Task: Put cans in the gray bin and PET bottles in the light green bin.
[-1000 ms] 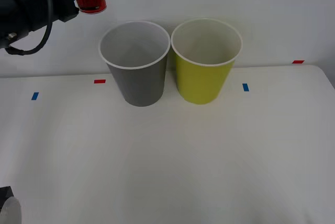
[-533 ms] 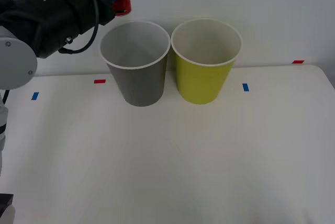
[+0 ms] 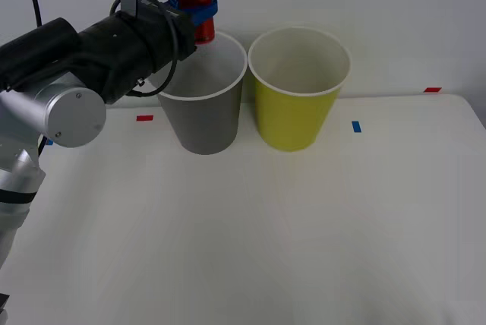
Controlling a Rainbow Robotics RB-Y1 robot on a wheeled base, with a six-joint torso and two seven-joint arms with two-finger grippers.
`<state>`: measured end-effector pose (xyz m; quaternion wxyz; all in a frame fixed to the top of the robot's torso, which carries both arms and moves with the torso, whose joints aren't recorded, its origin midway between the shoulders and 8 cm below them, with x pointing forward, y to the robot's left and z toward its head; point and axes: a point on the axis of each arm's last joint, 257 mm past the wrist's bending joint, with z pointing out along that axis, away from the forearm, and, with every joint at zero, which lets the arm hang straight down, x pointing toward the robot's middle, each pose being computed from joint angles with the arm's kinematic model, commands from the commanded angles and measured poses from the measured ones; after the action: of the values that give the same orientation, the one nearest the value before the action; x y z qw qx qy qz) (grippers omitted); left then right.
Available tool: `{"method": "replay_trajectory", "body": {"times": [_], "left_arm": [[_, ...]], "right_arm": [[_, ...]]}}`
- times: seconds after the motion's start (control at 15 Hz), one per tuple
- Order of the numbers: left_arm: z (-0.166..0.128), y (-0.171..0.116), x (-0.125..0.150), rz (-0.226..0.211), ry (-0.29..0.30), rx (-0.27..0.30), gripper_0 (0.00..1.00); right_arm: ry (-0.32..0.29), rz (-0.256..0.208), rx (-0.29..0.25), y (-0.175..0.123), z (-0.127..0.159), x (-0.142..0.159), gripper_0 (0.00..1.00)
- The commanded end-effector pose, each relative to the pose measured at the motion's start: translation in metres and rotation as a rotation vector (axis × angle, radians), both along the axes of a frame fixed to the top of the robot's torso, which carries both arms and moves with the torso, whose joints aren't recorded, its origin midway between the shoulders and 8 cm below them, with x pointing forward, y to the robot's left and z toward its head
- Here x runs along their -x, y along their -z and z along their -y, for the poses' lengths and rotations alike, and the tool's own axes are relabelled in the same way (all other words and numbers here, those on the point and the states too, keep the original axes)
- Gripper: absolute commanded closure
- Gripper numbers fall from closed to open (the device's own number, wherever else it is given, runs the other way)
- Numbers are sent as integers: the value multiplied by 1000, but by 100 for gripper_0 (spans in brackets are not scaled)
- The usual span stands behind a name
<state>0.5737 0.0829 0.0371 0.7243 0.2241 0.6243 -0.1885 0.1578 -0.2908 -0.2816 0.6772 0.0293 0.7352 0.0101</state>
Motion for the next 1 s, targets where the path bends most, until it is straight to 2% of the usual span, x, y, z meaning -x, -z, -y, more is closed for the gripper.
{"method": "replay_trajectory", "body": {"times": [0.07, 0.27, 0.47, 0.53, 0.6, 1.0], "left_arm": [[0, 6, -8, 8, -12, 0, 100], [4, 10, -18, 40, -22, 19, 100], [3, 14, -21, 34, -26, 14, 98], [4, 14, -20, 33, -25, 15, 66], [3, 15, -21, 32, -27, 14, 0], [-9, 16, -24, 38, -48, -17, 0]], "right_arm": [[0, 0, 0, 0, 0, 0, 0], [0, 0, 0, 0, 0, 0, 0], [0, 0, 0, 0, 0, 0, 0], [0, 0, 0, 0, 0, 0, 0], [0, 0, 0, 0, 0, 0, 0], [0, 0, 0, 0, 0, 0, 0]]}}
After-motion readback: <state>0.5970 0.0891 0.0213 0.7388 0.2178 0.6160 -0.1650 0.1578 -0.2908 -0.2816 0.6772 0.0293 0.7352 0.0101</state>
